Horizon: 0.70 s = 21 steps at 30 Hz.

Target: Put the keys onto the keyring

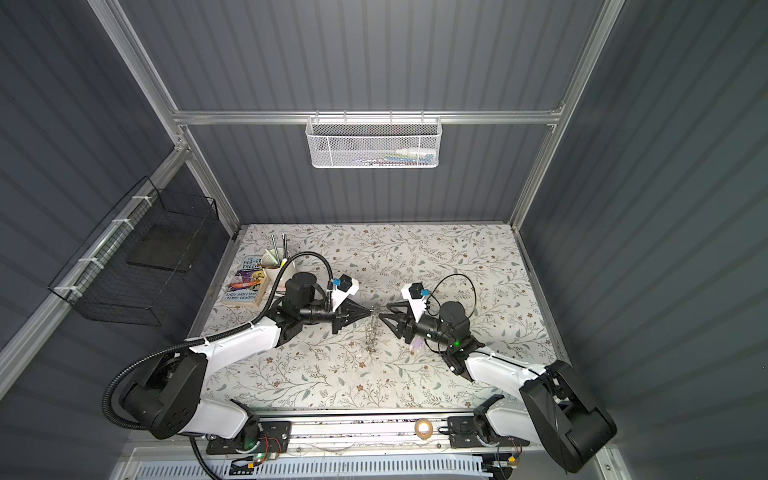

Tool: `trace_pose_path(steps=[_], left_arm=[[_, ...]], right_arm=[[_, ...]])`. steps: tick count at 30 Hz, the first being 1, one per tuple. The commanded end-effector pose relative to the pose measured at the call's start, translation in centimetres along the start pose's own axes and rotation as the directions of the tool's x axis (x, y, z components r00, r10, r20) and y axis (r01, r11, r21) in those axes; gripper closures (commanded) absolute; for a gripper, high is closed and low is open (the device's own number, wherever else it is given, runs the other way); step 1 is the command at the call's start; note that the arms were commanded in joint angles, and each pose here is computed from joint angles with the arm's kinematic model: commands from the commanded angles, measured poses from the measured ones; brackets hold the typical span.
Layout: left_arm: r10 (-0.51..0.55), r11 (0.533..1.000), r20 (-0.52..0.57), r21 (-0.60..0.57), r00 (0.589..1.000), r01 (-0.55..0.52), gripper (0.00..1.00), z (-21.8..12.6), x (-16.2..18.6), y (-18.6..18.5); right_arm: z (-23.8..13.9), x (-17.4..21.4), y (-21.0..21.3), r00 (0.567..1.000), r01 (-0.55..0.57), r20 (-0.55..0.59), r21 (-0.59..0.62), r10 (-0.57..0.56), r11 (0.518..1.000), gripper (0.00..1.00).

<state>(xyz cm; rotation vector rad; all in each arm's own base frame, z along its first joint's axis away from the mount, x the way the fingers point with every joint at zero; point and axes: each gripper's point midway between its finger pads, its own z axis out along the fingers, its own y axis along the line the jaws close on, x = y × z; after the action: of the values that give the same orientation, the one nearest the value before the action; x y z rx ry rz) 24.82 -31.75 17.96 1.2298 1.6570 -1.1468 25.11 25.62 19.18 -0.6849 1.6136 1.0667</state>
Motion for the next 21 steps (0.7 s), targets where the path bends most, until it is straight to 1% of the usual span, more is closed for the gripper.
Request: trace_pose_path(steps=[1,3,6,11,17,21], left_arm=[[0.039,0.999,-0.119,0.009,0.992,-0.038,1.0,-0.5,0.4,-0.7],[0.054,0.999,-0.161,0.007,0.986,-0.053,1.0,-0.9,0.2,-0.8],[0.08,0.997,-0.212,0.012,0.974,-0.079,1.0,-1.4,-0.4,-1.0],[0.095,0.995,-0.308,0.055,0.946,-0.082,1.0,-1.9,-0.7,-1.4],[0.117,0.992,-0.362,0.096,0.925,-0.087,1.0,-1.9,-0.9,-1.8],[0.127,0.99,-0.404,0.115,0.906,-0.087,1.0,-1.5,-0.4,-1.9]], right_arm=[[-0.5,-0.8,-0.6,1.0,0.006,0.03,0.049,-0.008,0.999,0.47],[-0.5,-0.7,-0.5,1.0,0.015,0.023,0.046,-0.016,0.999,0.46],[0.0,-0.2,-0.2,1.0,0.018,-0.01,0.015,-0.018,1.0,0.48],[0.8,0.5,0.5,0.998,-0.001,-0.059,-0.035,-0.001,0.999,0.55],[1.4,1.1,1.4,0.995,-0.002,-0.099,-0.081,-0.006,0.997,0.58],[1.4,0.9,1.6,0.995,-0.006,-0.097,-0.094,-0.003,0.996,0.59]])
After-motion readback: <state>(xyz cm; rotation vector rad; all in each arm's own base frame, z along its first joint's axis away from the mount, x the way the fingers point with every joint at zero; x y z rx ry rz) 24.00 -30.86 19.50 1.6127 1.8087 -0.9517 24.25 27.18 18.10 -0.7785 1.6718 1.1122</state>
